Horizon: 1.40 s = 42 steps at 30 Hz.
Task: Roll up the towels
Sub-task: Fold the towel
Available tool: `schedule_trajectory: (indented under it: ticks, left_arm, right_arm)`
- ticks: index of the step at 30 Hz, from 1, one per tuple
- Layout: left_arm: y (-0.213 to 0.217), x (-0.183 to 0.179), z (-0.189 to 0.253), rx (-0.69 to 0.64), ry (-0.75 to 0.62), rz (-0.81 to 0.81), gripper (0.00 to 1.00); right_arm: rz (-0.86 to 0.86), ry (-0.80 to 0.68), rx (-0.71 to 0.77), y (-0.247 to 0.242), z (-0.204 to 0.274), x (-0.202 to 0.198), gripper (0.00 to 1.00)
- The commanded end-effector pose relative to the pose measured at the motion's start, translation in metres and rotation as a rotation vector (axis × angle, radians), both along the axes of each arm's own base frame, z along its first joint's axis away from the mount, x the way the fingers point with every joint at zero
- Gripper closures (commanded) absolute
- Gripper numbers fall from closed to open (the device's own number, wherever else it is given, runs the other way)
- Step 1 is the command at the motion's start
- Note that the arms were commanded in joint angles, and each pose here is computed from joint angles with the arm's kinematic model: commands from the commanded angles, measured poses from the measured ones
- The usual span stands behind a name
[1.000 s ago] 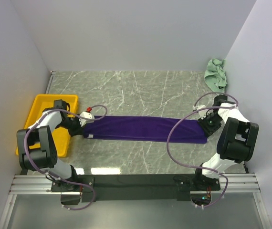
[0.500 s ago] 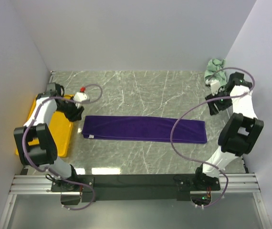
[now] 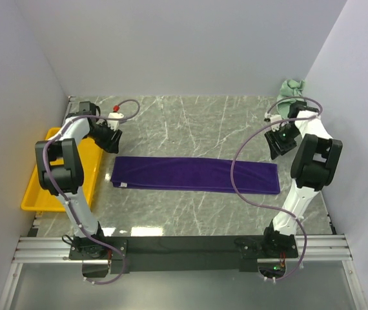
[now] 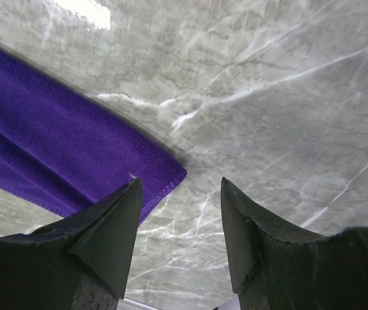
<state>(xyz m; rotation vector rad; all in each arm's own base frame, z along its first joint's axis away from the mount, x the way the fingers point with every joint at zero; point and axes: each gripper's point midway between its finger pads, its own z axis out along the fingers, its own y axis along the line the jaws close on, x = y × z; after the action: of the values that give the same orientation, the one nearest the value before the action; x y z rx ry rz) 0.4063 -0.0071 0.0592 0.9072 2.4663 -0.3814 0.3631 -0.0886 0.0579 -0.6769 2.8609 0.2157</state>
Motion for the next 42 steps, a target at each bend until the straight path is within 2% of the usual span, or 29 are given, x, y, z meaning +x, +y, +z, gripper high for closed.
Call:
schedule_trajectory:
  ticks: [1, 11, 14, 18, 23, 30, 33, 36, 39, 40, 42]
  left_arm:
    - [0.000, 0.008, 0.006, 0.017, -0.013, 0.026, 0.45]
    - [-0.005, 0.003, -0.008, 0.026, 0.024, -0.021, 0.44]
    - [-0.009, 0.003, -0.009, 0.019, 0.035, -0.030, 0.45]
    - [-0.012, 0.002, -0.012, 0.024, 0.047, -0.042, 0.46]
    - [-0.014, -0.004, -0.019, 0.019, 0.080, -0.061, 0.47]
    - [-0.018, -0.016, -0.029, 0.000, 0.136, -0.086, 0.53]
    - [-0.018, -0.019, -0.035, -0.004, 0.150, -0.083, 0.59]
    - [-0.021, -0.024, -0.041, -0.015, 0.167, -0.092, 0.71]
    - [-0.024, -0.029, -0.041, -0.024, 0.173, -0.117, 0.90]
    - [-0.022, -0.025, -0.036, -0.022, 0.153, -0.101, 0.99]
    - [-0.018, -0.017, -0.027, -0.028, 0.115, -0.079, 0.99]
  right_arm:
    - [0.017, 0.055, -0.021, -0.001, -0.010, -0.011, 0.41]
    - [0.081, 0.170, -0.010, 0.006, -0.041, -0.034, 0.50]
    - [0.084, 0.185, -0.012, 0.005, -0.047, -0.037, 0.55]
    - [0.090, 0.190, -0.013, 0.005, -0.049, -0.038, 0.68]
    - [0.093, 0.185, -0.026, 0.002, -0.047, -0.037, 0.78]
    - [0.093, 0.178, -0.032, 0.001, -0.046, -0.035, 0.97]
    - [0.088, 0.172, -0.032, 0.001, -0.045, -0.034, 1.00]
    - [0.085, 0.163, -0.031, 0.001, -0.044, -0.031, 1.00]
    - [0.076, 0.129, -0.035, 0.001, -0.038, -0.026, 1.00]
    - [0.065, 0.109, -0.037, 0.001, -0.036, -0.022, 1.00]
    - [0.053, 0.058, -0.046, -0.001, -0.023, -0.015, 1.00]
